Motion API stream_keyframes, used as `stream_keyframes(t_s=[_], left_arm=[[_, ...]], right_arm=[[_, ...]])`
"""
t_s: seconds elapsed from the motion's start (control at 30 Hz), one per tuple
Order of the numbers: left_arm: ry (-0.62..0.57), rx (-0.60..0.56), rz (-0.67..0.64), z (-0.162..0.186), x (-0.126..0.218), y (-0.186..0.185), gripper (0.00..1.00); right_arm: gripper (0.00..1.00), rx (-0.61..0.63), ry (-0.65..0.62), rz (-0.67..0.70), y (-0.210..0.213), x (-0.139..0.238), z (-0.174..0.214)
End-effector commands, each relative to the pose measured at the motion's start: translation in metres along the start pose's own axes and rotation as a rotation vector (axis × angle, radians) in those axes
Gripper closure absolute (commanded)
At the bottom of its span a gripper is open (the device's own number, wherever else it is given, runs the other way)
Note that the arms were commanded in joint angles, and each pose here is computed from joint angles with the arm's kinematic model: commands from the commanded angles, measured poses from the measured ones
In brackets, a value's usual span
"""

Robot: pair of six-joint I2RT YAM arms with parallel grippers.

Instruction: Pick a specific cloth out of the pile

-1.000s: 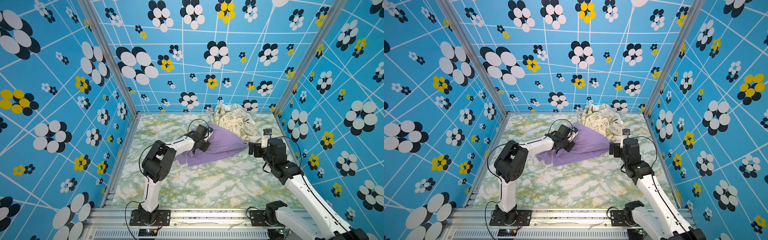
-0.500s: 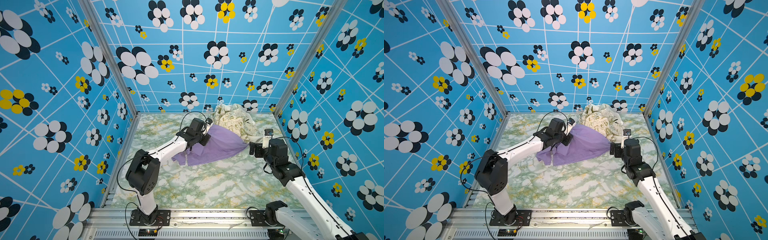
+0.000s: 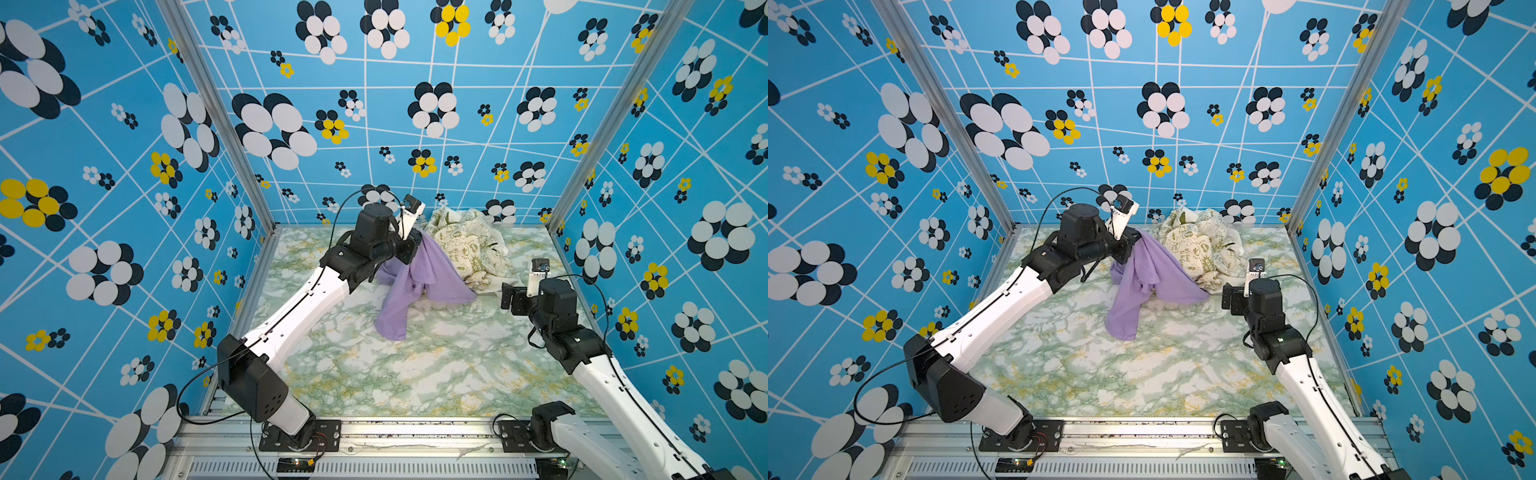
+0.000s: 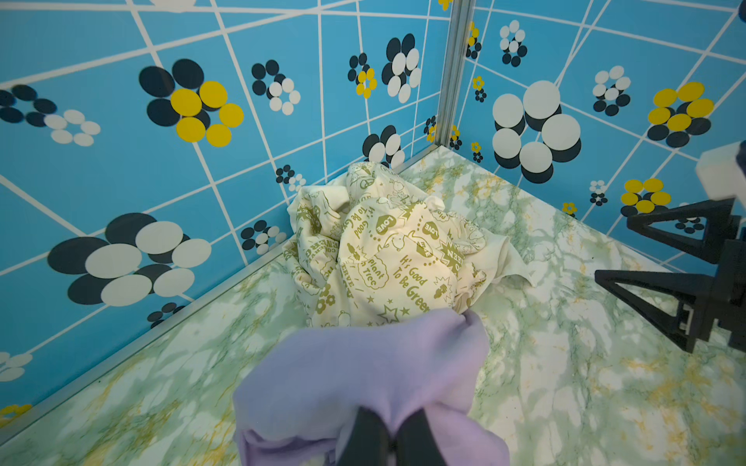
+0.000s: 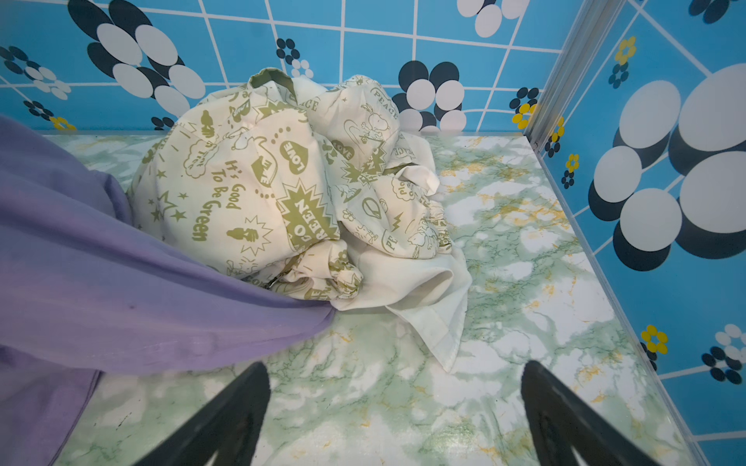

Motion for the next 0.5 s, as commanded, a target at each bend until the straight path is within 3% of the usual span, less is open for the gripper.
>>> stream_keyframes(t_s=[0.0, 0.47], left_arm=[[-0.103, -0.012, -0.047, -0.042, 0.043, 0.014, 1.0], [-0.127, 0.065, -0.33, -0.044, 0.114, 0.116, 1.0]], right_arm=[[0.01, 0.018, 0.002, 0.018, -0.004, 0.001, 0.004], [0.01, 0.01, 0.01, -0.006, 0.001, -0.004, 0.0]])
Point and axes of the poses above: each gripper's point midway between its finger pads, its own x axis back along the fingers, its own y axis along the line the jaws close on, z = x × y, the point moved 5 cm from there along x, back along the fingers, and after that the axes turned 10 degrees about -x, right-handed, at the moved point
